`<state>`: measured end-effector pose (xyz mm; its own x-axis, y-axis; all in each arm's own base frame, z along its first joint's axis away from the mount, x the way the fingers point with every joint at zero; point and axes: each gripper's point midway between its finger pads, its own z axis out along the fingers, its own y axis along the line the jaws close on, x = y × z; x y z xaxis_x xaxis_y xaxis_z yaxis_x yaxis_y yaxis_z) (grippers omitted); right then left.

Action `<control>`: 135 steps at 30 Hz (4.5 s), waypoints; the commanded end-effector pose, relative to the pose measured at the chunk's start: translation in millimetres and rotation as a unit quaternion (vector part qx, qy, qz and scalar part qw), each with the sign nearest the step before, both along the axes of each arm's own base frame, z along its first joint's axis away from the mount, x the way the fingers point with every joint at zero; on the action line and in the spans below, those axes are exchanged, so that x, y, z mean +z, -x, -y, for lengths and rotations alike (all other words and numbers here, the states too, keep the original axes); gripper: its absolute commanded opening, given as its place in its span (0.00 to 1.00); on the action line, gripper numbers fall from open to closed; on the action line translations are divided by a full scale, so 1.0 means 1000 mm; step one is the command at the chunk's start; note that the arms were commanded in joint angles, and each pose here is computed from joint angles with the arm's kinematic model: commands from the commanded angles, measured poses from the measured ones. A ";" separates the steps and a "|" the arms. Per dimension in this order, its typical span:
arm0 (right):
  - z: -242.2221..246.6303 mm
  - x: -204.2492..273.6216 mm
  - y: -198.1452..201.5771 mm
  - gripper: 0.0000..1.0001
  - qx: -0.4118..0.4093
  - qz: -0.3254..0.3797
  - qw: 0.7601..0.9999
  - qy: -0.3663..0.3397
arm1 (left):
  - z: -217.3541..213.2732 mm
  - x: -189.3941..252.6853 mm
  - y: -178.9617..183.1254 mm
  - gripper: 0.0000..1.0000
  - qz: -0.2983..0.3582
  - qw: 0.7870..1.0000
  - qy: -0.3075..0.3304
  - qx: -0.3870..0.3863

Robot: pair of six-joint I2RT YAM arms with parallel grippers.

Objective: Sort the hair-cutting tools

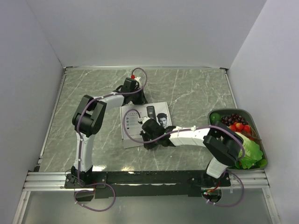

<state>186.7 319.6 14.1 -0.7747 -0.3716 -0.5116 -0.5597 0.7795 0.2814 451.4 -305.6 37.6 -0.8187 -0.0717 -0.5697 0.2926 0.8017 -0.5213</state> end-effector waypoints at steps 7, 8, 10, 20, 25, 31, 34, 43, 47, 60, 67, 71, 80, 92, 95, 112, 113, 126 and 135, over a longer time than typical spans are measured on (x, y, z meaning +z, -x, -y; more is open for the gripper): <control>0.043 -0.014 -0.045 0.00 -0.122 0.150 0.976 0.096 | 0.006 -0.055 0.145 0.01 -0.199 0.973 -0.045 -0.112; 0.044 -0.014 -0.050 0.00 -0.128 0.158 0.974 0.101 | 0.007 -0.056 0.147 0.01 -0.198 0.972 -0.048 -0.114; 0.045 -0.016 -0.051 0.00 -0.131 0.163 0.972 0.107 | 0.010 -0.057 0.154 0.01 -0.201 0.970 -0.055 -0.122; 0.042 -0.009 -0.067 0.00 -0.141 0.197 0.964 0.108 | 0.006 -0.059 0.188 0.01 -0.219 0.964 -0.057 -0.140; 0.039 -0.003 -0.070 0.00 -0.134 0.210 0.963 0.104 | 0.002 -0.059 0.204 0.01 -0.229 0.962 -0.053 -0.142; 0.034 0.006 -0.065 0.00 -0.109 0.194 0.969 0.111 | 0.004 -0.055 0.195 0.01 -0.217 0.964 -0.064 -0.140; 0.035 0.017 -0.055 0.00 -0.103 0.179 0.973 0.099 | 0.010 -0.046 0.183 0.01 -0.201 0.967 -0.067 -0.139; 0.011 0.053 -0.007 0.00 -0.034 0.107 0.993 0.025 | 0.004 -0.029 0.141 0.01 -0.165 0.975 -0.111 -0.096; -0.005 0.065 0.007 0.00 -0.015 0.092 0.996 0.004 | -0.014 -0.011 0.121 0.01 -0.143 0.981 -0.127 -0.038; 0.050 0.080 0.016 0.00 -0.084 0.106 0.990 0.031 | -0.102 0.061 0.108 0.01 -0.039 0.980 -0.153 0.122; 0.086 0.067 0.033 0.00 -0.115 0.082 0.989 0.053 | -0.116 0.068 0.164 0.01 -0.094 0.980 -0.134 0.116; 0.105 0.062 0.041 0.00 -0.133 0.070 0.987 0.064 | -0.117 0.086 0.198 0.01 -0.111 0.982 -0.106 0.109; 0.127 0.035 0.049 0.00 -0.160 0.041 0.982 0.095 | -0.109 0.100 0.215 0.01 -0.104 0.986 -0.071 0.108; 0.133 0.025 0.054 0.00 -0.171 0.034 0.983 0.059 | -0.061 0.136 0.056 0.01 0.020 0.988 -0.065 0.137; 0.139 0.017 0.057 0.00 -0.180 0.031 0.981 0.061 | -0.029 0.134 0.023 0.01 0.026 0.993 -0.046 0.104; 0.121 0.012 0.041 0.00 -0.181 0.040 0.982 0.047 | 0.077 0.021 0.013 0.01 -0.051 0.996 -0.066 -0.042; 0.121 0.009 0.041 0.00 -0.181 0.038 0.981 0.050 | 0.077 0.017 0.017 0.01 -0.057 0.995 -0.064 -0.046; 0.134 -0.008 0.003 0.00 -0.220 0.069 0.970 0.080 | 0.096 -0.003 0.092 0.01 -0.098 0.983 -0.045 -0.149; 0.138 -0.002 -0.034 0.00 -0.254 0.144 0.953 0.077 | 0.097 0.003 0.120 0.01 -0.106 0.974 -0.028 -0.197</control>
